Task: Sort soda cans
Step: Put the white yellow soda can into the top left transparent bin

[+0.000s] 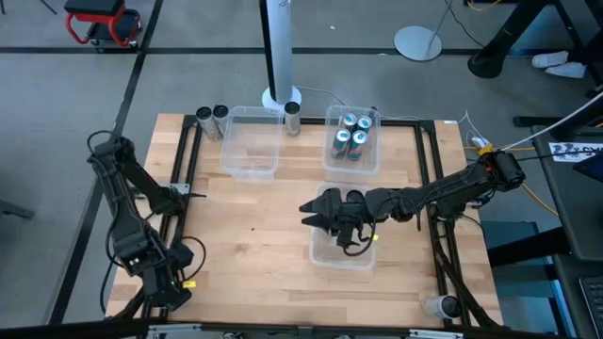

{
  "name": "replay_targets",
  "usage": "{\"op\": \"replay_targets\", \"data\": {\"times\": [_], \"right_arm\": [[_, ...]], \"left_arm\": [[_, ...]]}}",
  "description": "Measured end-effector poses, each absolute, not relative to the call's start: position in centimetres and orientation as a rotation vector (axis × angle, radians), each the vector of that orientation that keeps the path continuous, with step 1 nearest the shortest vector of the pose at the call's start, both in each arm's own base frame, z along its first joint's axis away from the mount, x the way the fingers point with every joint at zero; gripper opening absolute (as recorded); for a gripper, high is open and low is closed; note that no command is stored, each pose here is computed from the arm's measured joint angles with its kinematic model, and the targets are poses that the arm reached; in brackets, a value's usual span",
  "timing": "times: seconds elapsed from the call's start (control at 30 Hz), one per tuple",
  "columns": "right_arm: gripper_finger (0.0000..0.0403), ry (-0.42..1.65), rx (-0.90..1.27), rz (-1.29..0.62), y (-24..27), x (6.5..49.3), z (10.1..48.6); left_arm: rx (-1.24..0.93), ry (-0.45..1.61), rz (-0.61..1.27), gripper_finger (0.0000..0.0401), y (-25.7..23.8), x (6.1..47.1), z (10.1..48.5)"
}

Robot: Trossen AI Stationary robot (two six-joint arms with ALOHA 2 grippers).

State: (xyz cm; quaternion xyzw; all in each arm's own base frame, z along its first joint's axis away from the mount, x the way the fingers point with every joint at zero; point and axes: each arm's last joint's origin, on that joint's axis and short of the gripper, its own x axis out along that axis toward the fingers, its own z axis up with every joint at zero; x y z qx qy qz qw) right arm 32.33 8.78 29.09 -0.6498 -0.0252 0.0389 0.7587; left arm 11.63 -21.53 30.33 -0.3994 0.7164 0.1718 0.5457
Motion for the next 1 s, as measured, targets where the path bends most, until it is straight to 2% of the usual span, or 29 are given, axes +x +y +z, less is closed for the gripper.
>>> {"op": "replay_targets", "data": {"times": [0.63,0.8,1.0], "right_arm": [[0.0365,-0.059,-1.356,0.117,8.9,32.3,29.0],[0.0365,-0.029,-1.280,0.155,9.3,32.1,28.7],[0.0365,-0.115,-1.302,0.158,10.8,31.3,29.6]], "left_arm": [[-0.768,1.753,0.345,0.0347,-24.7,10.8,27.7],[-0.729,1.760,0.349,0.0347,-25.3,10.8,27.0],[-0.627,1.774,0.319,0.0346,-26.2,11.0,25.5]]}}
